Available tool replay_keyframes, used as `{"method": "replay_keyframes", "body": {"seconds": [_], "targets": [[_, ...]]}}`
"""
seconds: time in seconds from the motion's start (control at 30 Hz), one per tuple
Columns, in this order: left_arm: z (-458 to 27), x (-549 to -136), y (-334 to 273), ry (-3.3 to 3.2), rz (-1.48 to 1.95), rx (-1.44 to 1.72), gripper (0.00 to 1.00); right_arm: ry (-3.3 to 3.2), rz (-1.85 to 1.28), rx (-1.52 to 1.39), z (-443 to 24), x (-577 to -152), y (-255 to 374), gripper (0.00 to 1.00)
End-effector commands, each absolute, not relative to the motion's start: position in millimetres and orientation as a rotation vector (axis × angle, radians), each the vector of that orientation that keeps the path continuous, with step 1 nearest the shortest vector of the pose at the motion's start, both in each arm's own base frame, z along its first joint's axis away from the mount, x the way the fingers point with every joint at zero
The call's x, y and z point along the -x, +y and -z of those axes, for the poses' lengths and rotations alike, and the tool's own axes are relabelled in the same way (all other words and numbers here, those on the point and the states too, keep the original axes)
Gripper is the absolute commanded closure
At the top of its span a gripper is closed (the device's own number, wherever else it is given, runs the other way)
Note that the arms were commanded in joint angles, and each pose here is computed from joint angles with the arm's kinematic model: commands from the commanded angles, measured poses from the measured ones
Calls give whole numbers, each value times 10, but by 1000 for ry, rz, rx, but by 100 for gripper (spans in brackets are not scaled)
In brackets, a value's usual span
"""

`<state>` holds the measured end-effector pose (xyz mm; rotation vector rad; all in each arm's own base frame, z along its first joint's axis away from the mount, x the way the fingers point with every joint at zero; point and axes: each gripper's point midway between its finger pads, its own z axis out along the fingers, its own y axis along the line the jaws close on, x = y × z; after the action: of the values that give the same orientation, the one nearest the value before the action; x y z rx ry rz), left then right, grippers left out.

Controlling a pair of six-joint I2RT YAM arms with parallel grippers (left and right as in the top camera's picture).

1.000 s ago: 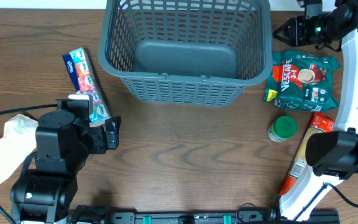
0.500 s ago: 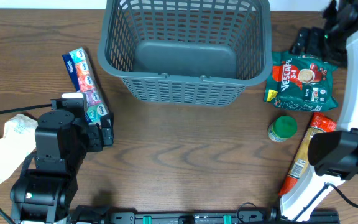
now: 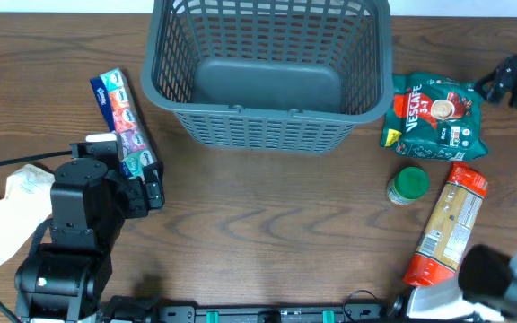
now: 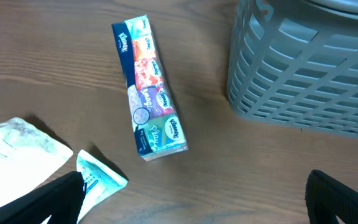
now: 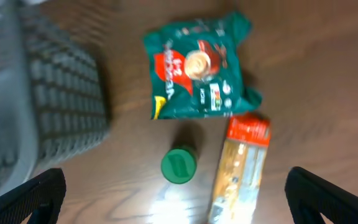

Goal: Pack container
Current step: 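Lower the right gripper and grasp the top of the Nescafé pouch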

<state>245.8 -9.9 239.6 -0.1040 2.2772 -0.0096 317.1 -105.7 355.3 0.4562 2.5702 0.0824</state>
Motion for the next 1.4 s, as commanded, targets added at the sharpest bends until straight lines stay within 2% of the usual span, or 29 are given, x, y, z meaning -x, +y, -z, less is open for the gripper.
{"method": "replay_keyframes", "body": {"seconds": [0.0,0.17,0.23,0.33,0.67,0.97,1.37], "targets": [[-2487,-2471,-76,2253,3,129,1,2619,-63,-132,-3452,-3261,-1052,1],[-2487,-2471,-76,2253,3,128,1,2718,-28,-173,-3084,-3449,-1306,1],[-2487,-2471,-76,2253,2,129,1,2765,-29,-121,-2901,-3549,-1367,3],[-2488,-2471,-76,2252,2,129,1,2813,-47,-57,-2630,-3722,-1448,1],[-2488,-2472,-68,2252,-4,127,1,2902,-102,-38,-1715,-4258,-1709,1],[-2489,-2476,-69,2251,-4,127,1,2957,-193,-58,-1076,-4436,-1823,1],[-2558,-2530,-77,2216,4,129,1,2961,-397,-79,-501,-4597,-1693,1]]}}
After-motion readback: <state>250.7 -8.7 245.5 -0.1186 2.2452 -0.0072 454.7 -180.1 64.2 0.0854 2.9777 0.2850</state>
